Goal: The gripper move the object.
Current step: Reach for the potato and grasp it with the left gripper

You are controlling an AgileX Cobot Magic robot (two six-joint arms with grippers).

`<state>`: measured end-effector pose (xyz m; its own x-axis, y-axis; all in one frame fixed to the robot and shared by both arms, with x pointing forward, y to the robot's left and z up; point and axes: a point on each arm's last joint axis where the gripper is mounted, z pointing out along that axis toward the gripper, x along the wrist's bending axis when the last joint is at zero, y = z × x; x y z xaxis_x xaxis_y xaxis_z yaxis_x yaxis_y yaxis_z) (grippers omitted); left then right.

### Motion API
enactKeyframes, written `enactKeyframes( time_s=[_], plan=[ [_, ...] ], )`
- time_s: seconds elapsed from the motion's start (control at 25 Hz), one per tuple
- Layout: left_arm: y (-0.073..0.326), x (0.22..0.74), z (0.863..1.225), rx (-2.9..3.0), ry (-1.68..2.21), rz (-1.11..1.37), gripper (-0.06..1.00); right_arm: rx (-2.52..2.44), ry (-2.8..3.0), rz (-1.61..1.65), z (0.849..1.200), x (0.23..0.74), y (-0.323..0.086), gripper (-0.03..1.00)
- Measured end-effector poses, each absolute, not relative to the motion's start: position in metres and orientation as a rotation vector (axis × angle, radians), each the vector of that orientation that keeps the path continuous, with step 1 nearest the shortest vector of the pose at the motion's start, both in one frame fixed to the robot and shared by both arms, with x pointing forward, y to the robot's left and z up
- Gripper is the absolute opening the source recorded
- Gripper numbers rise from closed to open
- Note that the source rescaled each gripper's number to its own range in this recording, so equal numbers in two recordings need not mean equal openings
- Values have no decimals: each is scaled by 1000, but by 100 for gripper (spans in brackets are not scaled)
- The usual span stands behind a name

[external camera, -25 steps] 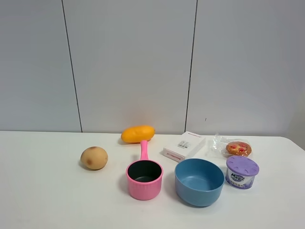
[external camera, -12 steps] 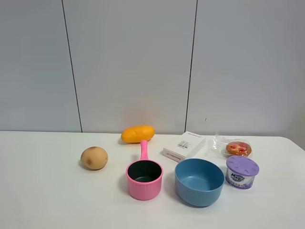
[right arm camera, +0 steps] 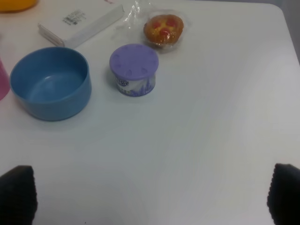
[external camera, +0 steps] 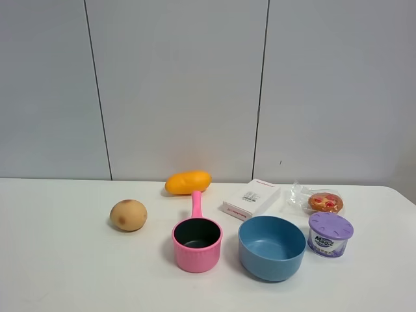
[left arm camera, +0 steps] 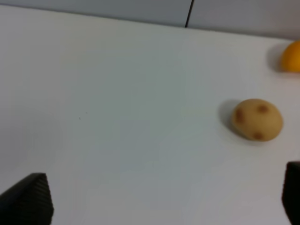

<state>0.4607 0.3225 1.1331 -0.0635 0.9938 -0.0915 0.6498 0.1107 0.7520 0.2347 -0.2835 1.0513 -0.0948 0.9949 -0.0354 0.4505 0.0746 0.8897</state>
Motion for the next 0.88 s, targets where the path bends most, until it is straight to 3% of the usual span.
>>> enactKeyframes(
  time_s=[0.36,0.88],
  plan=[
    [289,557,1102,1780,1614,679,100,1460,1641,968,1051,235,-283,100],
    [202,608,1022,1962,1461,530,100,1460,1641,968,1051,235,-283,100]
  ],
)
